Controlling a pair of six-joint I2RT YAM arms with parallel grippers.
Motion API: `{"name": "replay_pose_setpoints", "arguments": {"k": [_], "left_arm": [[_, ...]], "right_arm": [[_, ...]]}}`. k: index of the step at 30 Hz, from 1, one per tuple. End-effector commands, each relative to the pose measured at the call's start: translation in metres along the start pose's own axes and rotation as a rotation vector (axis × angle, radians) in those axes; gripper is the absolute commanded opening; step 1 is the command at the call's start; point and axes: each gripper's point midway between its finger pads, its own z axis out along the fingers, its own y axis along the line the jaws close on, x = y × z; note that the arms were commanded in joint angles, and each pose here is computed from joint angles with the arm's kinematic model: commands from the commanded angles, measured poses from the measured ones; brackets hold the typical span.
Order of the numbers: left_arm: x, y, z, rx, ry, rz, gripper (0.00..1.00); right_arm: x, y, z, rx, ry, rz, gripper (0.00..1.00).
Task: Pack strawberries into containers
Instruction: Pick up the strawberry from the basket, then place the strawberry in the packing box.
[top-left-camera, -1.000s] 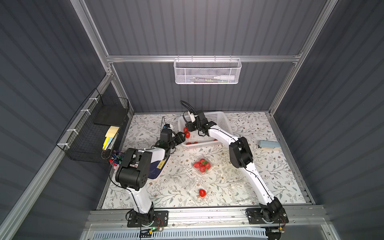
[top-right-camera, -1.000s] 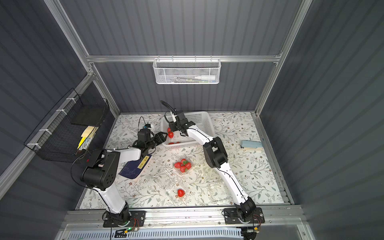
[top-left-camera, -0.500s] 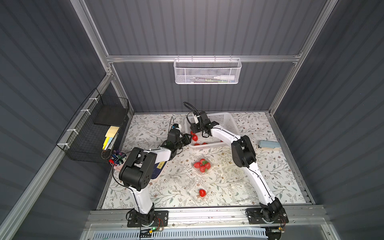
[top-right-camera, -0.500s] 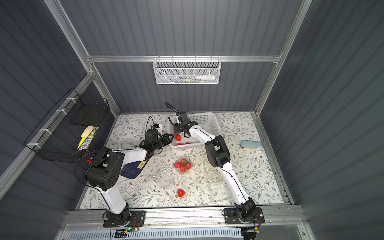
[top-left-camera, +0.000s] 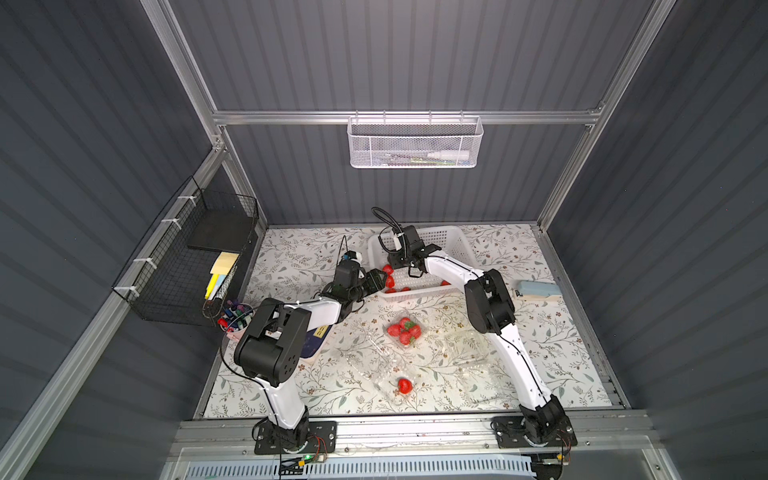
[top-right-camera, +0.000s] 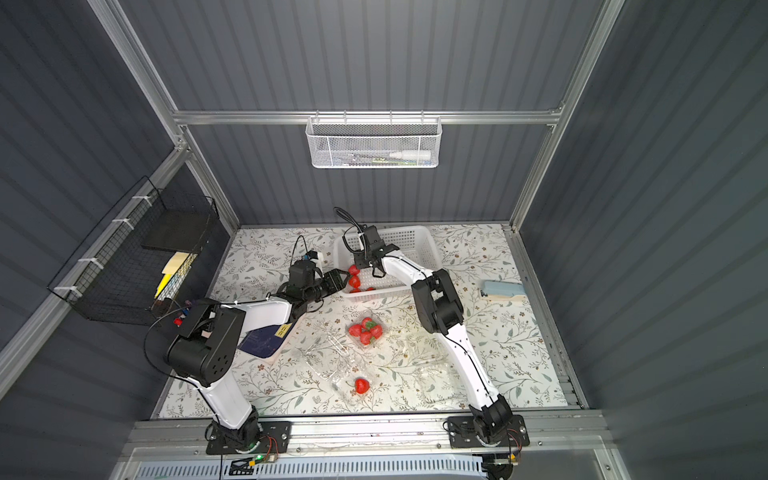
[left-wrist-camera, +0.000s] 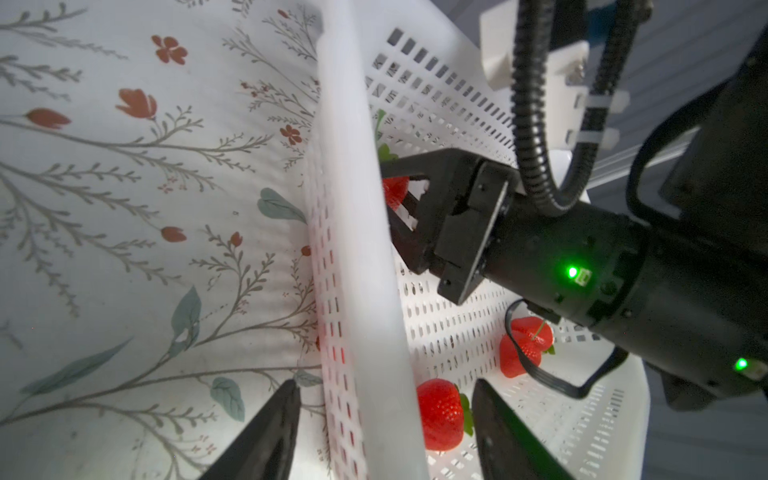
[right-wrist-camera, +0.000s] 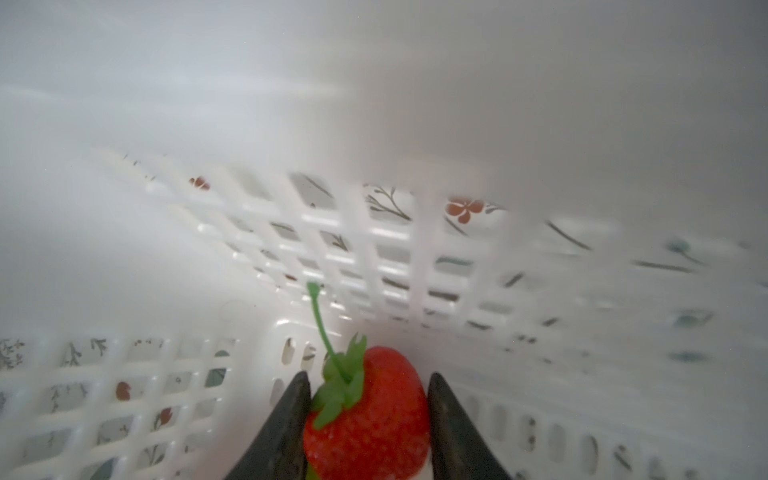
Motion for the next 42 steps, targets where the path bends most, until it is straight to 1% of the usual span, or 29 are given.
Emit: {"name": "replay_pose_setpoints", "arguments": {"k": [1,4,7,9,13,17,19,21,24,26,28,32,35,37,39,41,42], "left_arm": [[-0.012,-0.015,-0.012,0.016,-0.026,0.022,0.74],[-0.018,-0.022,-0.021,0.014,-0.032,0.039,0.79],[-0.038,-0.033,-0.036,-0.003,-0.09,0.057,0.81],[-0.053,-0.042,-0.049,-0.005,-0.138,0.055,0.82],[-0.072,-0.039,-0.072,-0.062,-0.203,0.041,0.83],[-0.087,-0.029,-0.091,-0.056,-0.235,0.015,0.82],[-0.094,-0.025,-0.1,-0.061,-0.253,0.006,0.82],[-0.1,-0.021,-0.108,-0.073,-0.269,-0.001,0.83],[-0.109,-0.02,-0.115,-0.081,-0.288,-0.001,0.83],[-0.113,-0.02,-0.118,-0.087,-0.297,0.003,0.83],[-0.115,-0.02,-0.119,-0.089,-0.299,-0.001,0.84],[-0.117,-0.017,-0.122,-0.094,-0.304,-0.009,0.85],[-0.116,-0.013,-0.123,-0.1,-0.301,-0.021,0.86],[-0.115,-0.012,-0.123,-0.097,-0.301,-0.025,0.86],[-0.114,-0.011,-0.124,-0.098,-0.3,-0.032,0.86],[-0.113,-0.01,-0.124,-0.097,-0.298,-0.034,0.86],[-0.112,-0.01,-0.125,-0.096,-0.298,-0.036,0.86]], "right_arm": [[0.003,-0.001,-0.011,-0.001,0.021,0.008,0.35],[-0.008,0.002,-0.026,-0.01,-0.008,0.01,0.29],[-0.02,0.007,-0.052,-0.027,-0.036,0.011,0.22],[-0.025,0.012,-0.074,-0.045,-0.037,0.01,0.21],[-0.027,0.022,-0.127,-0.088,-0.033,0.024,0.18],[-0.008,0.037,-0.184,-0.136,-0.064,0.024,0.16],[0.009,0.052,-0.21,-0.18,-0.057,0.004,0.16],[0.036,0.071,-0.232,-0.221,-0.023,-0.044,0.16],[0.088,0.106,-0.257,-0.298,0.068,-0.125,0.16],[0.133,0.132,-0.269,-0.376,0.162,-0.163,0.15],[0.171,0.152,-0.276,-0.426,0.243,-0.194,0.16],[0.239,0.177,-0.282,-0.468,0.398,-0.293,0.17],[0.274,0.183,-0.281,-0.462,0.485,-0.349,0.18],[0.287,0.184,-0.279,-0.459,0.513,-0.364,0.19],[0.295,0.183,-0.277,-0.456,0.534,-0.368,0.22],[0.299,0.183,-0.273,-0.448,0.534,-0.368,0.38],[0.299,0.182,-0.272,-0.444,0.531,-0.367,0.43]]}}
